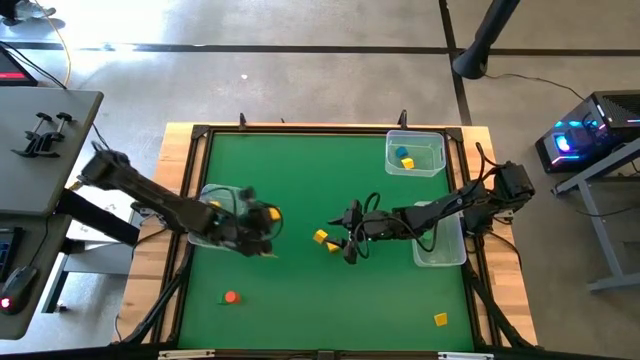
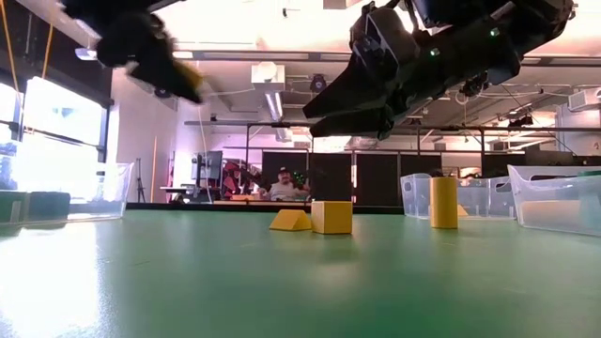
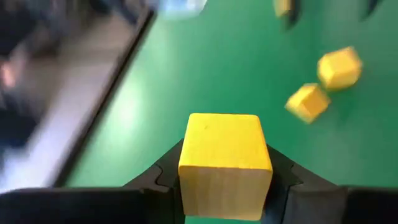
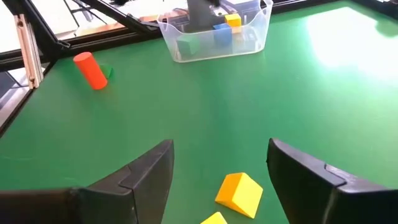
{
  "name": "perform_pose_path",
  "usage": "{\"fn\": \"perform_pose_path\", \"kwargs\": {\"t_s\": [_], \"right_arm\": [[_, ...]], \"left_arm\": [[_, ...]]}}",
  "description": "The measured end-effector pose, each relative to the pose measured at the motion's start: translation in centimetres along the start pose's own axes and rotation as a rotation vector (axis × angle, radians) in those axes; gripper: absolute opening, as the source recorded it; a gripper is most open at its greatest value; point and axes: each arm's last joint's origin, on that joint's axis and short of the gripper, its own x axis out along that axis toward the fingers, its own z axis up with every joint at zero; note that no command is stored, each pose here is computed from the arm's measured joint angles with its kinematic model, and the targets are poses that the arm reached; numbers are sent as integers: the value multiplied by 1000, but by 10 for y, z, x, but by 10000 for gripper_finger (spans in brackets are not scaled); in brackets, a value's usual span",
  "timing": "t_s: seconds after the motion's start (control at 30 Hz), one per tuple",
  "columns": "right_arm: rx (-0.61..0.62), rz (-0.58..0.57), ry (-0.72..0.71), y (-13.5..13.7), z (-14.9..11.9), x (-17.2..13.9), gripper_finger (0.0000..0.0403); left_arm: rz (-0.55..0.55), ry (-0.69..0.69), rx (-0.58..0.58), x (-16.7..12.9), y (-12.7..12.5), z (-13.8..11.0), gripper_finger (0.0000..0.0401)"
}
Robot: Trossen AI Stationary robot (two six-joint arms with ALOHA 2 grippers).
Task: Sort blocks by size
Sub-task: Put the yellow square block into the left transparent bin, then put the yellow cylindrical block into the bottom right transparent bin
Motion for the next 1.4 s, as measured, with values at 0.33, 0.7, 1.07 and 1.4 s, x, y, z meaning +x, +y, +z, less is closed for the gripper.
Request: {"fn": "perform_pose_path", "kwargs": {"t_s": [0.33,0.7,1.07,1.4], "right_arm": [[-6,1,0,0,0,0,248],[-8,2,0,0,0,0,248],[-7,3,0,0,0,0,248],[-4,3,-1,0,-1,1,248]], "left_arm": [[99,329,-384,-26,40,-61,114],[190,427,-538,-11,36,-107,115],[206,431,-567,-10,36,-111,191],[141,352,-585,-22,41,-90,227]]}}
